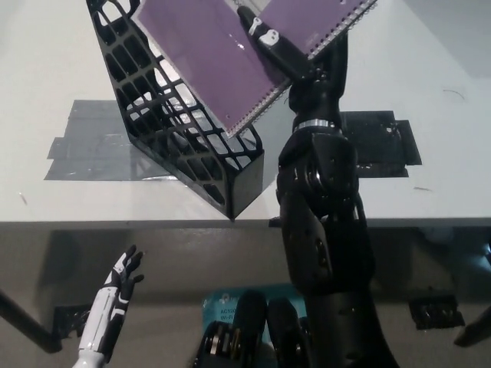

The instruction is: A person hands a notebook to the robot and the robot grabs it with its right hand and places it in the magazine stand kept in the centre of the desk infront of it.

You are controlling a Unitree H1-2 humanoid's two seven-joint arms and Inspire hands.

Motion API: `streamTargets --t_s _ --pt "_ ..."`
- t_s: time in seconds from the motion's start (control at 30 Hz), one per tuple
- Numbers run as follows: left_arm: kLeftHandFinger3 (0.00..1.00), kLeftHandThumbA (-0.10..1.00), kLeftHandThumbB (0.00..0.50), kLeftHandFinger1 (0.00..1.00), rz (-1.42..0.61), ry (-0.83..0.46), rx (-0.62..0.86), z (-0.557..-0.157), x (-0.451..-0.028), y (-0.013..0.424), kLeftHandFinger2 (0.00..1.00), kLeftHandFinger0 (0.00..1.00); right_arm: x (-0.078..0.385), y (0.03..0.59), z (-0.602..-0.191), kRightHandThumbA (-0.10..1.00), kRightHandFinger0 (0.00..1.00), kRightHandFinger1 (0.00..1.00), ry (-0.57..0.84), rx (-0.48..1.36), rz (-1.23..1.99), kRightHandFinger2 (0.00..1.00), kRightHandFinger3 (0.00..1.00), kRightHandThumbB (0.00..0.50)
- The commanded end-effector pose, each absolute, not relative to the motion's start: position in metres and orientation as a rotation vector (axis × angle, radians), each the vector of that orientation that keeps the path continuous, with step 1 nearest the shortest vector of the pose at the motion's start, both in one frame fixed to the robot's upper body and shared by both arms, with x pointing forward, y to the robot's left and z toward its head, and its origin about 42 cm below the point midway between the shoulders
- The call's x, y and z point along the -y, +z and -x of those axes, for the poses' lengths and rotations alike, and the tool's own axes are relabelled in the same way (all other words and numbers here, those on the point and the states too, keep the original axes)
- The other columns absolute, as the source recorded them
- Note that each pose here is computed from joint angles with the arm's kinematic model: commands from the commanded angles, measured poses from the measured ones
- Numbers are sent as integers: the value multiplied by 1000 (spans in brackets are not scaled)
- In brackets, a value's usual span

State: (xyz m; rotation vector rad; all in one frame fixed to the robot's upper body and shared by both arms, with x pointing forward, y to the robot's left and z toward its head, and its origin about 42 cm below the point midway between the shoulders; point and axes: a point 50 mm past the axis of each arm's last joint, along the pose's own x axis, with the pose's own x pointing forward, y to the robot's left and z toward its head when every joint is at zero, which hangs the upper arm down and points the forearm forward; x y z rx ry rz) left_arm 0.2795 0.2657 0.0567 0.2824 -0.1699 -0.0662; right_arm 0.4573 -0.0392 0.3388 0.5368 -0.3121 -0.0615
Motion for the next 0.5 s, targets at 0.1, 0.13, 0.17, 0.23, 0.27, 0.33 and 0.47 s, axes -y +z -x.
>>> streamTargets --t_s 0.1,0.13,0.17,0.23,0.27,0.33,0.47 --pt "1000 1000 500 1000 -274 -62 244 -290 -269 70 1000 910 -1 394 -442 961 0 0 36 495 -593 0 0 46" --pt "1000 1000 500 1000 -276 -63 246 -291 -269 71 1000 911 -2 394 -442 959 0 0 37 496 -593 0 0 40" --pt "1000 1000 500 1000 -283 -64 248 -292 -269 72 1000 914 -4 394 -442 958 0 0 40 494 -588 0 0 41" --pt "1000 1000 500 1000 -285 -64 251 -292 -269 72 1000 915 -7 392 -442 962 0 0 34 502 -570 0 0 42" --pt "1000 1000 500 1000 -284 -64 251 -292 -268 72 1000 915 -7 392 -442 962 0 0 32 505 -565 0 0 44" --pt "1000 1000 500 1000 -286 -64 253 -293 -269 73 1000 917 -9 389 -442 958 0 0 29 505 -558 0 0 34" --pt "1000 1000 500 1000 -290 -68 261 -294 -268 75 1000 925 -14 381 -445 974 0 0 19 518 -510 98 37 13"
